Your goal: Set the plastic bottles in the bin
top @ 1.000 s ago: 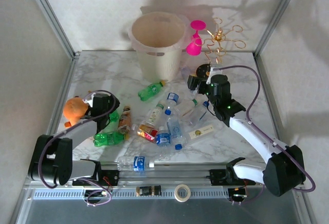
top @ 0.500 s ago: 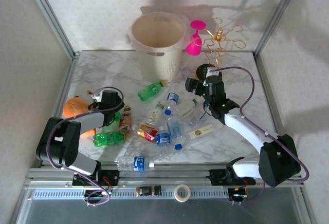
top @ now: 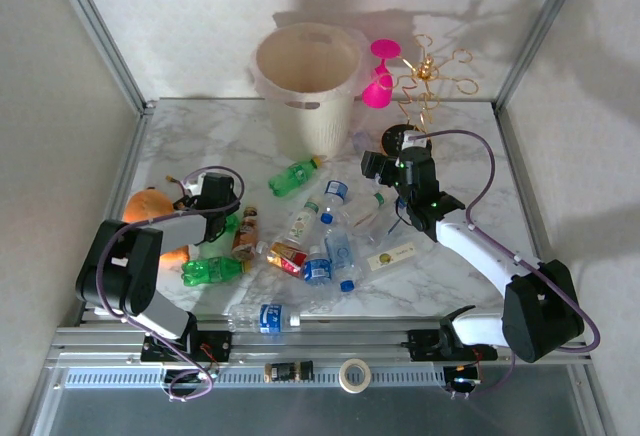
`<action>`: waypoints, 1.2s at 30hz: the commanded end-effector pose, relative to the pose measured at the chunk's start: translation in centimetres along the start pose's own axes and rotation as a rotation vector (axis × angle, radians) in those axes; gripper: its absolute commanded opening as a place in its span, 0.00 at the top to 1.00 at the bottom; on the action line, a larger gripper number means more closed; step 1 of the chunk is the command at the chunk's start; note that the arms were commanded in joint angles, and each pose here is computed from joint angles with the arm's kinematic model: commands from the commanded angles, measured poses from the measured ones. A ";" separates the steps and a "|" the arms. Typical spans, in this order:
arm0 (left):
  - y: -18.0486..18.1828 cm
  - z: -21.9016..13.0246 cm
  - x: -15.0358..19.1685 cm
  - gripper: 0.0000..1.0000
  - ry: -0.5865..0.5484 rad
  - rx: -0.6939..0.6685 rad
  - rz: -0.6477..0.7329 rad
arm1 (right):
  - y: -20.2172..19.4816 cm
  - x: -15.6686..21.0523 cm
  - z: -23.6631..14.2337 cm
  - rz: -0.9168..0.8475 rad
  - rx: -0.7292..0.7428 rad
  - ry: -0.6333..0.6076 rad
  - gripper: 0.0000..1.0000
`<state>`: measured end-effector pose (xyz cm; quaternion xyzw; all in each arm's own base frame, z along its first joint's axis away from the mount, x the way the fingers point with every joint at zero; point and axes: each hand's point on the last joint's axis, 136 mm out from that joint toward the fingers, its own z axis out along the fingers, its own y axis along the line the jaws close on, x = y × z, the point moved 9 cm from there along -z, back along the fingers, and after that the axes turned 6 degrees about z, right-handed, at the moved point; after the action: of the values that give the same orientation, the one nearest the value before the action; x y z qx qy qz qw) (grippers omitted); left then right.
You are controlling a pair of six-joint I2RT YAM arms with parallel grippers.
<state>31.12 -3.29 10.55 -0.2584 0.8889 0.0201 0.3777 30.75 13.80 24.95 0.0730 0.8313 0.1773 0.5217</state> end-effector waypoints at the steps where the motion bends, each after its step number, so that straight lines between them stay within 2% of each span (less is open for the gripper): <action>1: -0.1 0.3 1.1 0.41 0.059 -0.011 0.036 | 0.1 -1.1 -0.7 0.018 0.007 -0.050 0.01; 11: -0.7 -2.7 -1.6 0.47 -0.025 0.050 0.011 | -0.1 -0.7 -0.7 0.023 0.000 -0.047 0.01; 19: -1.7 -7.2 -5.1 0.49 -0.145 0.197 -0.034 | 0.1 0.1 -0.9 0.030 -0.073 -0.036 0.01; 29: -4.3 -16.2 -11.7 0.52 -0.354 0.563 -0.104 | 0.7 1.5 -1.0 0.031 -0.220 0.003 0.01; 36: -8.4 -21.0 -17.2 0.53 -0.498 0.781 -0.122 | 0.6 3.0 -1.0 0.048 -0.293 0.036 0.01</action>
<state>30.56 -6.47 35.33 -0.1717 0.7300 -0.2347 0.6185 28.81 14.84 22.72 0.0219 0.8179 0.2801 0.5021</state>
